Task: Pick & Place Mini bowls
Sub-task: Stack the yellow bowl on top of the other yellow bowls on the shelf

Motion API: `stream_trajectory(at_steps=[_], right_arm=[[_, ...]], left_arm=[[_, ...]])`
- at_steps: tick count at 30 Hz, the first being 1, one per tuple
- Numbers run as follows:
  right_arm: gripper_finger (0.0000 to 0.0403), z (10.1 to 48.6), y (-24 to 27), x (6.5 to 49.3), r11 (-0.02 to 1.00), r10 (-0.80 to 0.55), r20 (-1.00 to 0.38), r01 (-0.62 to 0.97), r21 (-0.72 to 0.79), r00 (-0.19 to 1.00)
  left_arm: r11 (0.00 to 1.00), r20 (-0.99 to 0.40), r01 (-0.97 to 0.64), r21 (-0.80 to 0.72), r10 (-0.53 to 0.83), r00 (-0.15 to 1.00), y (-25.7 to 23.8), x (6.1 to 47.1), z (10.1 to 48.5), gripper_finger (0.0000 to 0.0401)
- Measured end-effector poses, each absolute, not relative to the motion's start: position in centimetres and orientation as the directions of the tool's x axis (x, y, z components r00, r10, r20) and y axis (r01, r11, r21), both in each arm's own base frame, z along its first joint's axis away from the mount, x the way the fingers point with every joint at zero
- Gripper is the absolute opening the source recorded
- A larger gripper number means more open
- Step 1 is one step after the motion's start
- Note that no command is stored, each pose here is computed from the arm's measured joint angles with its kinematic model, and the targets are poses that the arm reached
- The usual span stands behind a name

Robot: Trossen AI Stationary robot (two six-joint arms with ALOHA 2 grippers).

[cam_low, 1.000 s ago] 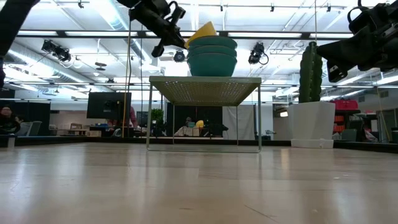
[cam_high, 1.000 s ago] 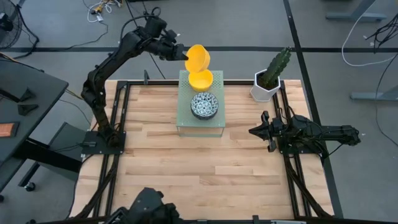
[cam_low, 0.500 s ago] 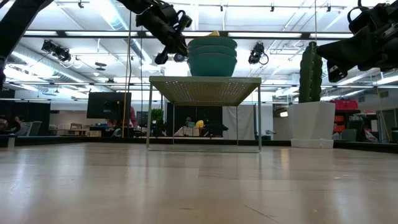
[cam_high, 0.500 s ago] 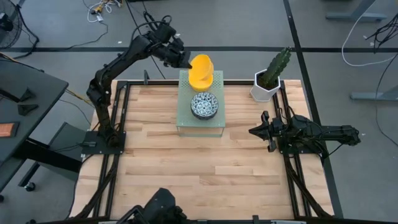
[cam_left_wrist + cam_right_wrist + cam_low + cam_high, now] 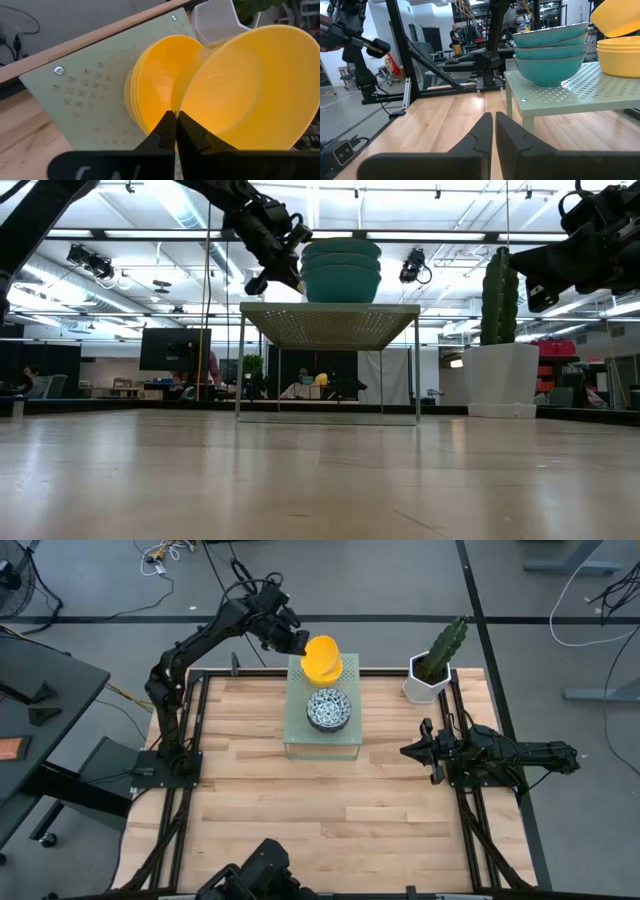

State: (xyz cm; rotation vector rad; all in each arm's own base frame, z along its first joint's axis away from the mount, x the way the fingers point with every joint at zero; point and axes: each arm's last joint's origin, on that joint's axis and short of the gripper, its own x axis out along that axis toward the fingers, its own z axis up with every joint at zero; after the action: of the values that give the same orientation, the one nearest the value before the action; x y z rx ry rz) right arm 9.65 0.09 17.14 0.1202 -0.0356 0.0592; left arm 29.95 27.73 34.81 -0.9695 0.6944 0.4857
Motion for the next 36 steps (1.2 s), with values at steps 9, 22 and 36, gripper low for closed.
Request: stream_trajectory(at_steps=[9, 22, 36], right_arm=[[0.0027, 17.14, 0.09, 9.65, 0.991, 0.057, 0.039, -0.061, 0.118, 0.998], [0.0027, 17.14, 0.09, 9.65, 0.991, 0.057, 0.039, -0.061, 0.119, 0.998], [0.0027, 17.14, 0.09, 9.65, 0.991, 0.057, 0.039, -0.061, 0.119, 0.998]], left_arm=[[0.502, -0.741, -0.681, -0.533, 0.113, 0.663, 27.84, 29.88, 34.75, 0.0002], [0.504, -0.766, -0.705, -0.498, 0.126, 0.631, 27.76, 29.80, 34.30, 0.0005], [0.511, -0.756, -0.704, -0.494, 0.148, 0.638, 27.91, 29.93, 34.43, 0.0005]])
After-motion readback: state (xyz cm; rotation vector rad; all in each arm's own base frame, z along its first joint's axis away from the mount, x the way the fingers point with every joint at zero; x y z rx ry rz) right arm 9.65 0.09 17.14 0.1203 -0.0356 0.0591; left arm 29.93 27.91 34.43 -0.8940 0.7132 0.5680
